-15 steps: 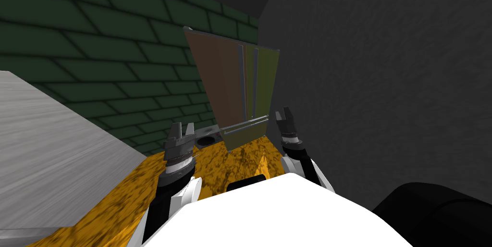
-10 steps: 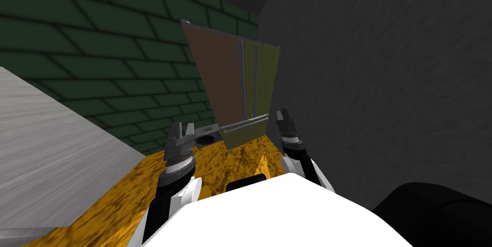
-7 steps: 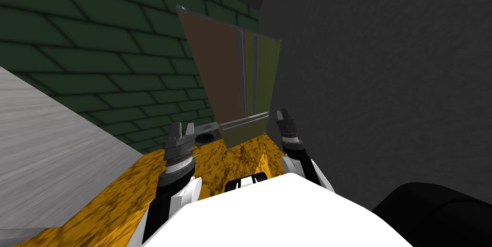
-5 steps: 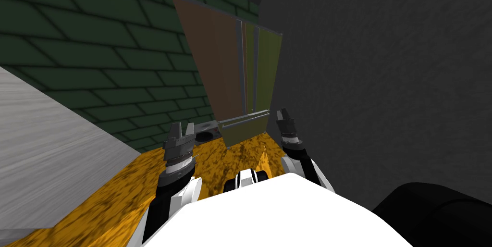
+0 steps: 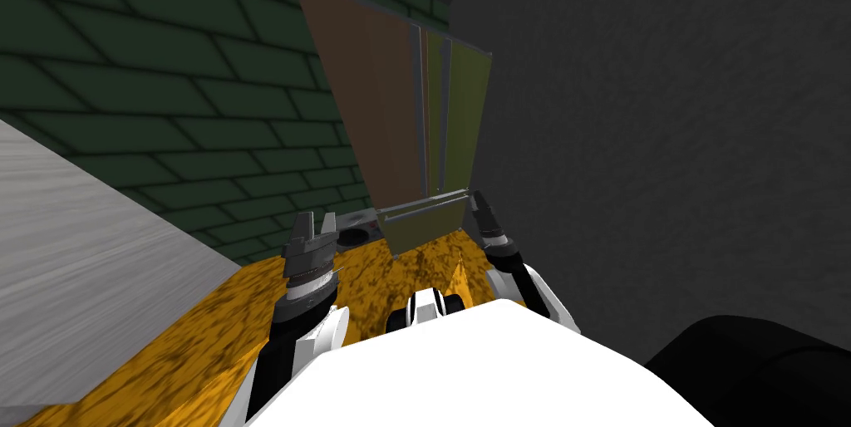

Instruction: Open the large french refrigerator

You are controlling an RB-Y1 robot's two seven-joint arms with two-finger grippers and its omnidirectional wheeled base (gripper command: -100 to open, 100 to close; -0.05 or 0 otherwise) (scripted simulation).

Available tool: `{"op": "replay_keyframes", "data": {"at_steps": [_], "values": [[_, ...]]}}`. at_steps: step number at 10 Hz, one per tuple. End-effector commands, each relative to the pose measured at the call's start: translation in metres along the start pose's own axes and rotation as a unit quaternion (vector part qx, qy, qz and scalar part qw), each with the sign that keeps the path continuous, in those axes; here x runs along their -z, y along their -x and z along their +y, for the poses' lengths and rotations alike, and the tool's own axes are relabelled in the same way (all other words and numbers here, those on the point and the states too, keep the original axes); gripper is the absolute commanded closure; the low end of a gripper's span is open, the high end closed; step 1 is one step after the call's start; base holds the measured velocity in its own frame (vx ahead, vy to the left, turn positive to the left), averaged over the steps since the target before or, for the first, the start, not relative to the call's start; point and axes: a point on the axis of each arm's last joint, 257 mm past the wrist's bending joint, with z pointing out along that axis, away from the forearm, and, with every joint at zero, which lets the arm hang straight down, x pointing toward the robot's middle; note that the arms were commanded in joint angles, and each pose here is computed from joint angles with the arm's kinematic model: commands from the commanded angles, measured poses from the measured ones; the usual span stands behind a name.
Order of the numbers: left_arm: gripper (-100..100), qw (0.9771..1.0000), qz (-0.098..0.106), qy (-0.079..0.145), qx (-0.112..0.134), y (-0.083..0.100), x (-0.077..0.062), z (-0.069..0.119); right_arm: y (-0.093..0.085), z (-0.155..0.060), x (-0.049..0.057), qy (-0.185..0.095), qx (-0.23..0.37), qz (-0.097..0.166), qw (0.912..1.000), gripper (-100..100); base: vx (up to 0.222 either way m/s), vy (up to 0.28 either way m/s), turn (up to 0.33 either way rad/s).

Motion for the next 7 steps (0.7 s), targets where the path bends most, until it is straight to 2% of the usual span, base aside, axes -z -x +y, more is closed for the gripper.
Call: {"op": "replay_keyframes", "data": {"at_steps": [1,4,7], "values": [[0,1.0,0.0,0.0,0.0,0.0,0.0,0.0,-0.018,-0.017,0.0,-0.008,0.052,0.032,0.9981,-100,0.079,0.037,0.002],[0,1.0,0.0,0.0,0.0,0.0,0.0,0.0,-0.038,-0.038,0.0,-0.017,0.116,0.067,0.9908,-100,0.072,0.033,0.003],[0,1.0,0.0,0.0,0.0,0.0,0.0,0.0,-0.059,-0.062,0.002,-0.023,0.188,0.104,0.9763,-100,0.088,0.04,0.003]]}}
